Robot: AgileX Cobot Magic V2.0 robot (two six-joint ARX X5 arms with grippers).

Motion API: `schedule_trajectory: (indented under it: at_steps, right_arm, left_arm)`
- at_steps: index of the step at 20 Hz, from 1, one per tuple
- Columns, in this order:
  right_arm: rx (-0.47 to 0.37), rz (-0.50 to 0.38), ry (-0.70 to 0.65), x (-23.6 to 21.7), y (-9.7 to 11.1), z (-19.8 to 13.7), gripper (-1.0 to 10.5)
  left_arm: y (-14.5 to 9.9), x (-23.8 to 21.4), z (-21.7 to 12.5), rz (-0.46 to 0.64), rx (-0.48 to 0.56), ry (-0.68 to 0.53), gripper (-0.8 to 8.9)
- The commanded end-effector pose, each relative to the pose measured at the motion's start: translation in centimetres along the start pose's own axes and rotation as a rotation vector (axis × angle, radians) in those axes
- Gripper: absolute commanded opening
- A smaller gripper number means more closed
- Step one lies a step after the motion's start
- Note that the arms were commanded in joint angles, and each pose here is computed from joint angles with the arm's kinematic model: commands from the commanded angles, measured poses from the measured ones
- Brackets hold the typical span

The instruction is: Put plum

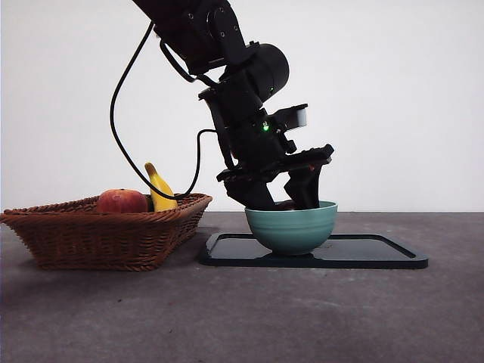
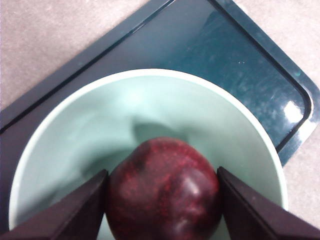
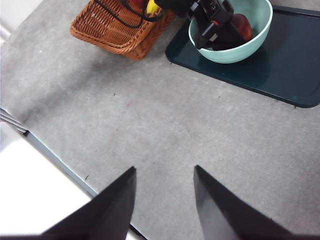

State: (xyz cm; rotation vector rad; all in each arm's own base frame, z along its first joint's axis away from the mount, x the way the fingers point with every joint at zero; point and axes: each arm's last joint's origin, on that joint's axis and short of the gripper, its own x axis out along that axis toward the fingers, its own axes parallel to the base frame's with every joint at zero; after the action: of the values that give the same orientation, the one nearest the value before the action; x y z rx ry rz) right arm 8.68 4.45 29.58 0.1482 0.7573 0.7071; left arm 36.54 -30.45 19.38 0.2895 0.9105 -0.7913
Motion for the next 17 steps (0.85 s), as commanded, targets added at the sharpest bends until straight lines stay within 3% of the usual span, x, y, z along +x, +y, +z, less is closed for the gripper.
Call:
schedule_trajectory:
  at_steps: [1, 8, 12, 17]
  right_arm:
    - [-0.018, 0.002, -0.004, 0.0, 0.1, 0.1, 1.8]
    - [-0.018, -0.022, -0.007, 0.0, 0.0, 0.2, 1.8]
    - [-0.018, -0.022, -0.007, 0.0, 0.0, 0.2, 1.8]
    - [-0.017, -0.022, -0.007, 0.0, 0.0, 0.2, 1.8]
  left_arm:
    - [-0.4, 0.8, 0.3, -0.003, 0.022, -0.006, 2.4]
    - [-0.4, -4.3, 3.7, 0.007, 0.024, -0.078, 2.41]
    - [-0.7, -10.9, 6.1, 0.022, 0.03, -0.194, 2.41]
    - [-0.8, -20.9, 6.1, 0.054, 0.02, -0.304, 2.41]
